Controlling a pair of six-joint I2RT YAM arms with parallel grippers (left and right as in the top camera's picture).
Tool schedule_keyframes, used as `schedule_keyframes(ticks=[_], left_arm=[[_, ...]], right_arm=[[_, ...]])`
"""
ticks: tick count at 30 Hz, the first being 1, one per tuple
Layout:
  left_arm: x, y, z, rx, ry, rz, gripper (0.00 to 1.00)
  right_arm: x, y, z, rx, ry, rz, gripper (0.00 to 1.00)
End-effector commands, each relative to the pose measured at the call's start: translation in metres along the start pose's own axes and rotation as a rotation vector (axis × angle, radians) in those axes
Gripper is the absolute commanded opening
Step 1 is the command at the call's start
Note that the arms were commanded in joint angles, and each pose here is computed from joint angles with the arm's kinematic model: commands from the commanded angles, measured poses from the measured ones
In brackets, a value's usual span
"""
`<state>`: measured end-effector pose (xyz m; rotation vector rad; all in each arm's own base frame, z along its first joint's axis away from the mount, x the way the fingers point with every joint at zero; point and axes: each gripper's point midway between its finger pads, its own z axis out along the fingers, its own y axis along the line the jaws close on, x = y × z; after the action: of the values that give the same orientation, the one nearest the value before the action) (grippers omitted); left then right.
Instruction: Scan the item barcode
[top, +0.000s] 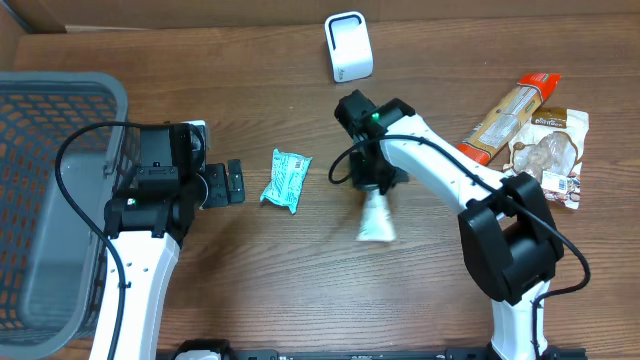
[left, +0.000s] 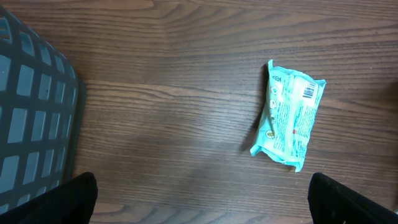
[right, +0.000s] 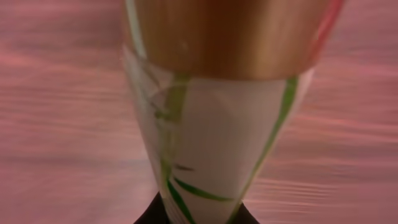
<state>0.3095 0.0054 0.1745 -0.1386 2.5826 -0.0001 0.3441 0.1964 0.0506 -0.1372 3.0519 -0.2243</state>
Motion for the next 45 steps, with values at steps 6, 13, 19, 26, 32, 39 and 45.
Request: schedule_keyframes(ticks=[6, 13, 19, 26, 32, 39, 45], left_arm=[[0.001, 0.002, 0.002, -0.009, 0.007, 0.012, 1.00], [0.001, 0.002, 0.002, -0.009, 0.007, 0.012, 1.00], [0.001, 0.002, 0.002, -0.009, 0.007, 0.012, 1.00], [0.001, 0.002, 0.002, -0.009, 0.007, 0.012, 0.99], [0.001, 0.002, 0.002, -0.009, 0.007, 0.012, 0.99], [0.001, 0.002, 0.002, -0.009, 0.007, 0.012, 1.00], [0.001, 0.002, 0.002, -0.009, 0.007, 0.012, 0.99]], right_arm=[[-0.021, -0.047, 0.004, 0.420, -0.132, -0.118, 0.04], [0.004, -0.018, 0.032, 0.339, -0.012, -0.176, 0.18], [0.027, 0.026, 0.030, 0.256, 0.002, -0.256, 0.53], [0.047, 0.061, 0.022, 0.216, -0.011, -0.330, 0.89], [0.028, 0.061, -0.012, 0.164, -0.025, -0.237, 0.90], [0.005, 0.038, -0.044, 0.117, -0.010, -0.186, 0.92], [0.028, 0.047, -0.032, -0.017, 0.133, -0.228, 0.90]])
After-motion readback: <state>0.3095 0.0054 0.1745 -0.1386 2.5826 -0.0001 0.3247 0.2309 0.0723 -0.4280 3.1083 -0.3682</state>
